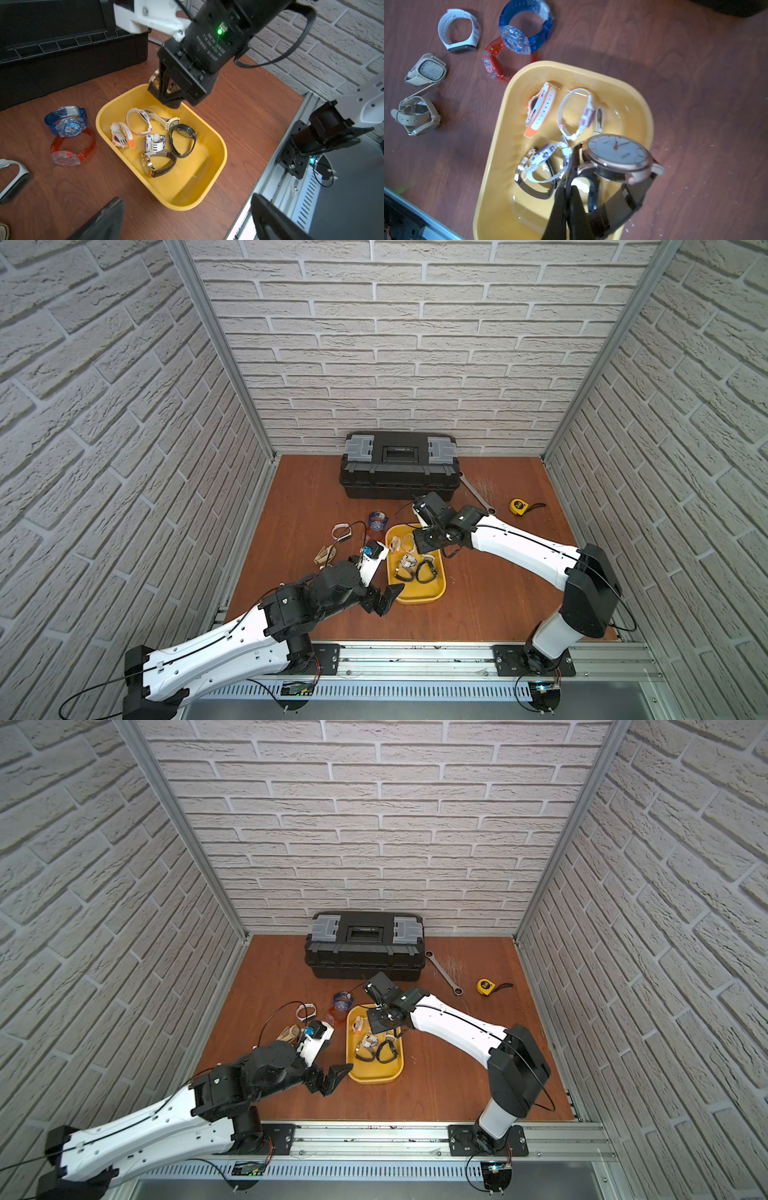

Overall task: Put the watch into the storage box
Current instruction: Place the watch in the storage box, then pick up the watch at the center of the board, then place the watch in the storage box, then pick up the watch at the center of the board.

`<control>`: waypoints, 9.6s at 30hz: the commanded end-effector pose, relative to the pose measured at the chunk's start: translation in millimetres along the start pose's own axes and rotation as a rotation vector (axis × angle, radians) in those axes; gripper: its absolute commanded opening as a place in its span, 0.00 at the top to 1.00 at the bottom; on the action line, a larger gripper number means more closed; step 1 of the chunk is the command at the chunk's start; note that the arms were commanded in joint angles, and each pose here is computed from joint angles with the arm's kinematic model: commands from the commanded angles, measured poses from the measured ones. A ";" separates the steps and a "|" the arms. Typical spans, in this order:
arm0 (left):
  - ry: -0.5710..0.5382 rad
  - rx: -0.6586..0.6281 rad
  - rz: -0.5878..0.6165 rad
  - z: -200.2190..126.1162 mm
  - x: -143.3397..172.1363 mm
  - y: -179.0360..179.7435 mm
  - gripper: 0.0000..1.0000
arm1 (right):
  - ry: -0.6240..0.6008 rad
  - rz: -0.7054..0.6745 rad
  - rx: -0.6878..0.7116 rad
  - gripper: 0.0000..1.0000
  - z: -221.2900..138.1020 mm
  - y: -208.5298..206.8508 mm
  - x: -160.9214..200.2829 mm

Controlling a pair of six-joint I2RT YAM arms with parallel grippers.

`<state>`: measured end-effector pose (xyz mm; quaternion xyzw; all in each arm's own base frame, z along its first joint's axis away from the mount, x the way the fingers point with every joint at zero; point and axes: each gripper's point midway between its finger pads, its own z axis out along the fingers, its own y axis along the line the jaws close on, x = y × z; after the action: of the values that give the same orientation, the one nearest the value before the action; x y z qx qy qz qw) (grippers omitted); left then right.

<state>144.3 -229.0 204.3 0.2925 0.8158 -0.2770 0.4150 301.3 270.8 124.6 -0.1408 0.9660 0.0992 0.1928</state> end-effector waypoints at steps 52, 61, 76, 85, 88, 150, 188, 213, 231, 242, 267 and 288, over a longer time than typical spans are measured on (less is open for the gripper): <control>0.193 -0.677 -0.714 -23.7 66.6 174.8 0.02 | -0.294 -0.044 -0.234 0.00 -104.9 -2.9 15.1; 0.257 -0.715 -0.800 -8.5 91.9 192.5 0.06 | -0.324 0.001 -0.265 0.00 -108.2 -18.9 52.7; 0.294 -0.683 -0.831 8.5 110.0 194.8 0.21 | -0.266 -0.015 -0.215 0.00 -94.3 -26.4 63.3; 0.354 -0.662 -0.798 21.3 115.9 197.1 0.29 | -0.268 -0.011 -0.198 0.00 -92.1 -31.9 68.6; 0.383 -0.659 -0.786 22.5 119.7 196.2 0.37 | -0.268 -0.011 -0.188 0.00 -91.0 -34.6 70.5; -0.198 0.022 -0.088 16.9 -47.9 31.9 0.84 | -0.215 0.255 -0.702 0.08 -62.9 75.0 -14.1; -0.008 0.192 -0.125 125.1 41.4 -18.3 0.87 | -0.346 0.400 -0.432 0.04 -103.7 -47.5 36.7; 0.064 0.188 -0.138 138.4 60.7 -22.3 0.52 | -0.331 0.378 -0.408 0.03 -97.1 -50.6 41.2; -0.079 -0.061 -0.259 48.9 0.3 32.1 0.10 | -0.267 0.325 -0.443 0.02 -87.1 -39.3 43.3; 0.287 -0.572 -0.643 -24.7 90.7 137.4 0.02 | -0.235 0.178 -0.495 0.00 -89.9 -12.8 60.7; 0.461 -0.608 -0.608 47.3 77.9 179.7 0.12 | -0.368 -0.147 -0.513 0.00 -112.8 32.3 96.8; 0.630 -0.641 -0.589 85.0 126.1 198.6 0.53 | -0.357 -0.230 -0.485 0.00 -110.8 38.9 109.1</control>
<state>265.5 -123.7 18.1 -0.0246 0.9918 -0.0193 0.1240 152.6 252.4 183.2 -0.2644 0.8497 0.3286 0.3164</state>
